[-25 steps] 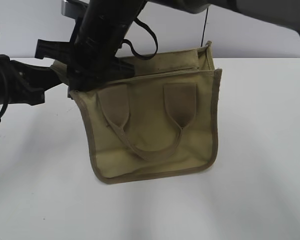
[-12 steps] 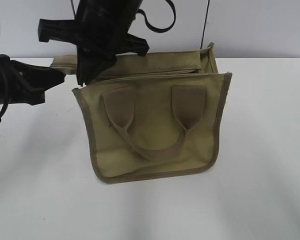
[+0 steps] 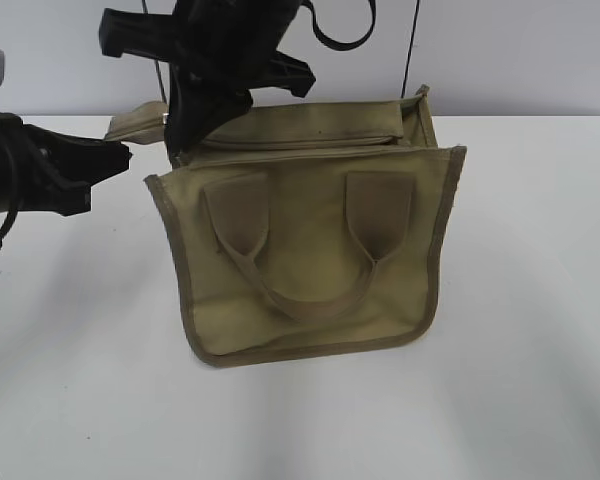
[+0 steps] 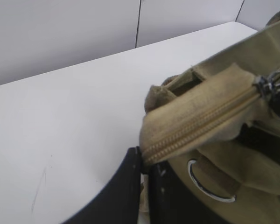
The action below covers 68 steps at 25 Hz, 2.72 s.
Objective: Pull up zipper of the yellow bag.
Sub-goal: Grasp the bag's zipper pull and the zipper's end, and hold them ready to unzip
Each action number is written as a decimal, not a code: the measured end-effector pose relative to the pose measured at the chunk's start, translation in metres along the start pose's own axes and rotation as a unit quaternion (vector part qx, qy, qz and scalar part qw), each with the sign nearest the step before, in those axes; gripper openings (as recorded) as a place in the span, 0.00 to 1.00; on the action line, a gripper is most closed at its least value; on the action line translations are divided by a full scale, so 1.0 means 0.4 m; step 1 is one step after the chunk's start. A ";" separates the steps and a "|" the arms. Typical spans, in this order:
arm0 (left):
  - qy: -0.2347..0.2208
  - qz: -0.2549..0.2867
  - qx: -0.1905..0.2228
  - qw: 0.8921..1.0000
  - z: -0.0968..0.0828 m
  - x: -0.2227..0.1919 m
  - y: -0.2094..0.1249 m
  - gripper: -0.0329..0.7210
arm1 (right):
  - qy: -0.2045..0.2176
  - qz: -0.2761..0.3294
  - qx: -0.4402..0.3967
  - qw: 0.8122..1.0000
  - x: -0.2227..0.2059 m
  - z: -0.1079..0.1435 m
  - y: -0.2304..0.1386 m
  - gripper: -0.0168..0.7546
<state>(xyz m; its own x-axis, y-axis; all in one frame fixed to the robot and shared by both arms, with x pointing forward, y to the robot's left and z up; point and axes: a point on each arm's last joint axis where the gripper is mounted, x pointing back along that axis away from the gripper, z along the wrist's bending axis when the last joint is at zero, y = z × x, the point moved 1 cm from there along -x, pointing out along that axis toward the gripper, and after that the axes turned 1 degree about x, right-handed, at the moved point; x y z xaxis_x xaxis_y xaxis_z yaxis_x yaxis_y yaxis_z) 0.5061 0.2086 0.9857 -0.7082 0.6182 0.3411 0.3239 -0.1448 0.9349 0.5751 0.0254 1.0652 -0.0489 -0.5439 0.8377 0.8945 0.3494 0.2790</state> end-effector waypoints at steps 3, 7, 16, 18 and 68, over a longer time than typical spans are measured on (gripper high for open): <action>0.003 0.003 0.000 1.000 0.001 0.000 -0.001 0.05 | -0.001 -0.005 -0.001 1.000 0.012 -0.024 0.010 0.00; 0.017 0.014 0.003 1.000 0.009 0.000 -0.007 0.05 | 0.000 -0.013 -0.011 1.000 0.028 -0.058 0.024 0.00; 0.028 0.024 0.016 0.999 0.013 -0.001 -0.010 0.05 | 0.001 -0.010 -0.004 1.000 0.036 -0.102 0.029 0.00; 0.035 0.031 0.016 0.999 0.016 0.000 -0.014 0.05 | -0.007 0.002 -0.004 1.000 0.025 -0.116 0.015 0.00; 0.067 0.070 0.077 0.992 0.025 0.001 -0.035 0.72 | -0.124 -0.029 -0.018 0.992 0.279 -0.344 -0.102 0.76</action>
<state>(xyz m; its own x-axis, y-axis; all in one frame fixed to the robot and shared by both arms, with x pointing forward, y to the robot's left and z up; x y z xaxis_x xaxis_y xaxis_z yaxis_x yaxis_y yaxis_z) 0.5077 0.2187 0.9717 -0.7230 0.4910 0.4859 0.5094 -0.0962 0.8551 0.5942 -0.1546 1.0825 -0.2035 -0.3568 0.9117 0.9020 0.2939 0.3163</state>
